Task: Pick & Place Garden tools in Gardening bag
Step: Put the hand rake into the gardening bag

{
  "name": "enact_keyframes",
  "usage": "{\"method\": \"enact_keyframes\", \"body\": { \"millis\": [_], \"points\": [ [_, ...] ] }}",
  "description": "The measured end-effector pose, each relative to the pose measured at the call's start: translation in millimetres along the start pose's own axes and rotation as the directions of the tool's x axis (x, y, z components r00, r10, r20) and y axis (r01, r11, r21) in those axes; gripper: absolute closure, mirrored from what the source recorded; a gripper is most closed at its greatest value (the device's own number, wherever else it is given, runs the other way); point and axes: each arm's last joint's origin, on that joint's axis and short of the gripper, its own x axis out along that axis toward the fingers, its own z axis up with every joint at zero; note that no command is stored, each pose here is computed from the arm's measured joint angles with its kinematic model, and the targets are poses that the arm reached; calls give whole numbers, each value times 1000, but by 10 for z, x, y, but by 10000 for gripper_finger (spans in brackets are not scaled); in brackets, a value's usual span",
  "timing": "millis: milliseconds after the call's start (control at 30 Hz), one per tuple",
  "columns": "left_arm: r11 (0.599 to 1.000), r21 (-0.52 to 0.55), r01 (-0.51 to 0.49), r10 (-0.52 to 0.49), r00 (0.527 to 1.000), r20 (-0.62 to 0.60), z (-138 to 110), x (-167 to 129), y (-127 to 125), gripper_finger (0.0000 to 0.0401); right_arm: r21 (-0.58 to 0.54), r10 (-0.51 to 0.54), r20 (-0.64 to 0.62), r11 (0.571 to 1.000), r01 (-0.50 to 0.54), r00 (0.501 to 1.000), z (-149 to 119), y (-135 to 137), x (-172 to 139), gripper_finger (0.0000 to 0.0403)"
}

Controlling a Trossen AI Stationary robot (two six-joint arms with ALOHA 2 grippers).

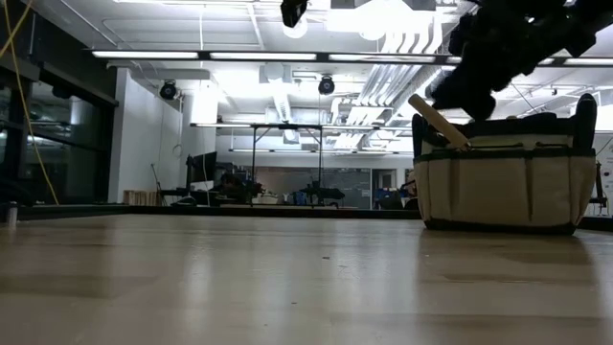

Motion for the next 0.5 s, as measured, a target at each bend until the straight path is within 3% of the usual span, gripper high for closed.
{"method": "enact_keyframes", "body": {
  "millis": [233, 500],
  "points": [
    [1000, 4, 7, -7, 1000, -2, -1, 0, -2, 214, -85, 4, 134, 996, 8, 991, 103, 111, 7, 284],
    [1000, 11, 7, -7, 1000, -24, -22, 0, 1, 214, -140, -48, 145, 988, 69, 988, 38, 287, 27, 283]
  ]
}}
